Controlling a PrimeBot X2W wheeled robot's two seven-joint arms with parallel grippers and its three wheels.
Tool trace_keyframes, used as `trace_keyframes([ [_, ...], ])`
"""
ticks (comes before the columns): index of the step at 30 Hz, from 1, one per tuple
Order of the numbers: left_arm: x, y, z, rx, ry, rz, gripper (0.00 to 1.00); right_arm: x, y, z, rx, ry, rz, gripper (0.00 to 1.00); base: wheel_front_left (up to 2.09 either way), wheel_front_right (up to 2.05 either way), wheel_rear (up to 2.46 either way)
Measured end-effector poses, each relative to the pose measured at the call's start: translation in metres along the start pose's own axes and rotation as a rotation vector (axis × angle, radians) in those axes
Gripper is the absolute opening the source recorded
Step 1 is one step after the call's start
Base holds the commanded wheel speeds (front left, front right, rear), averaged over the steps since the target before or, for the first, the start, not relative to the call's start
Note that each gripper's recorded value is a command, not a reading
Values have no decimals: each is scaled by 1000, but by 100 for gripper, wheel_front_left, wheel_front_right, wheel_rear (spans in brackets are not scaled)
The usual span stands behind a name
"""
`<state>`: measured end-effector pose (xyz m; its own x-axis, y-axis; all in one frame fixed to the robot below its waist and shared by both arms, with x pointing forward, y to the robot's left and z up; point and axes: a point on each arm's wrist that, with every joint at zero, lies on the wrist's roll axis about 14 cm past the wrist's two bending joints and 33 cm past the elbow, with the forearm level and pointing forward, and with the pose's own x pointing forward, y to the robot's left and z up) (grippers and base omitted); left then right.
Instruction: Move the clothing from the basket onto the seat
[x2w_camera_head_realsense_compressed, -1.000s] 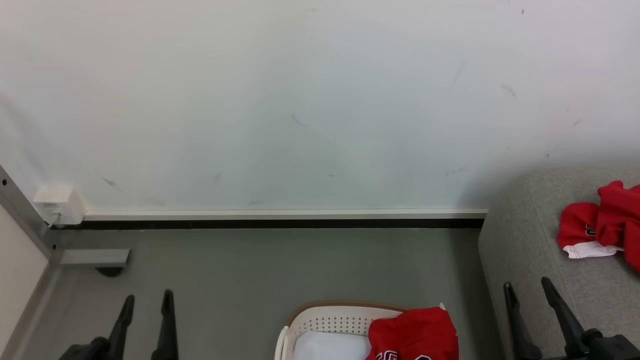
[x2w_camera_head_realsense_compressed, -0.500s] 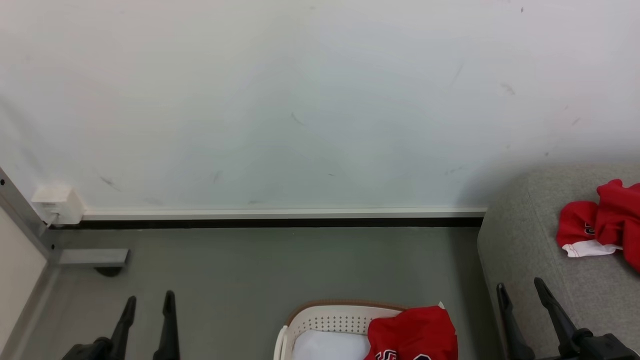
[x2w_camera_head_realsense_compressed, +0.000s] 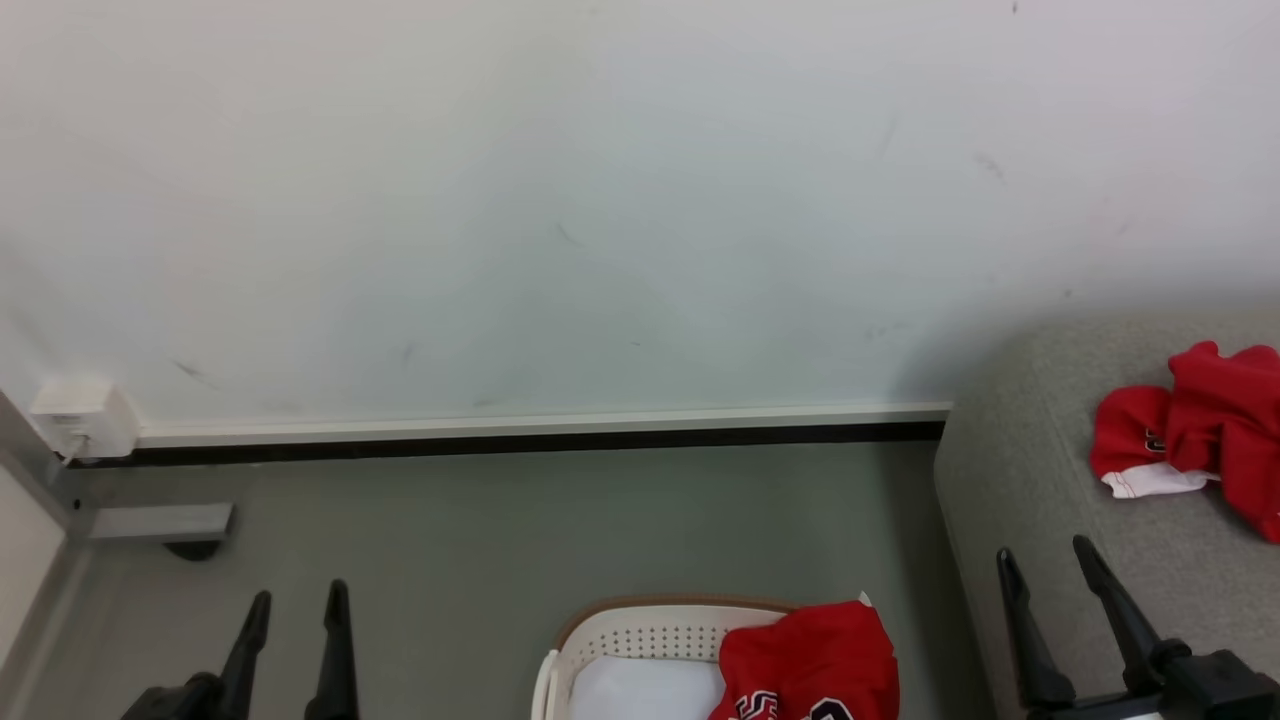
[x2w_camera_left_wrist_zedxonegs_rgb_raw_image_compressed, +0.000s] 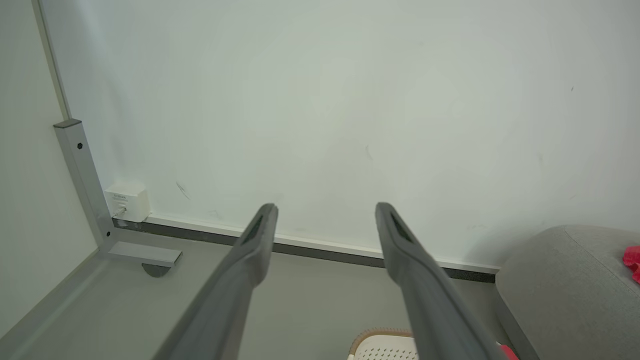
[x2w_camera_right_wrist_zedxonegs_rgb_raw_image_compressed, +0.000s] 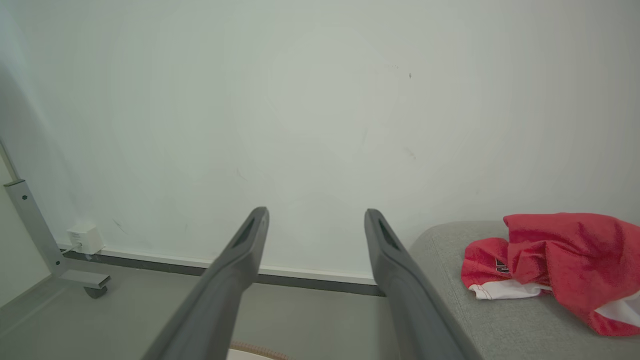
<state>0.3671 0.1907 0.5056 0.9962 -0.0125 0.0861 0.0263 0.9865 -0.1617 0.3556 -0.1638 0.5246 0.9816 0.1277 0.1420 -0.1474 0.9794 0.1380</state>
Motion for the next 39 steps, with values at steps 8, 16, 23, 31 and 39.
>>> trace_keyframes([
  [8, 23, -32, -5, -7, 11, -100, 100, 0, -28, 12, -58, -26, -64, 100, 0, 0, 0],
  [16, 59, -67, -14, -9, 22, -232, 100, 5, -52, 20, -102, -46, -147, 100, 0, 0, 0],
  [23, 88, -104, -38, -39, 63, -363, 100, 11, -76, 23, -132, -53, -225, 100, 0, 0, 0],
  [31, 116, -136, -88, -20, 153, -529, 100, 32, -95, 12, -165, -27, -264, 100, 0, 0, 0],
  [39, 117, -168, -172, -13, 346, -710, 100, 63, -117, -4, -191, -16, -291, 100, 0, 0, 0],
])
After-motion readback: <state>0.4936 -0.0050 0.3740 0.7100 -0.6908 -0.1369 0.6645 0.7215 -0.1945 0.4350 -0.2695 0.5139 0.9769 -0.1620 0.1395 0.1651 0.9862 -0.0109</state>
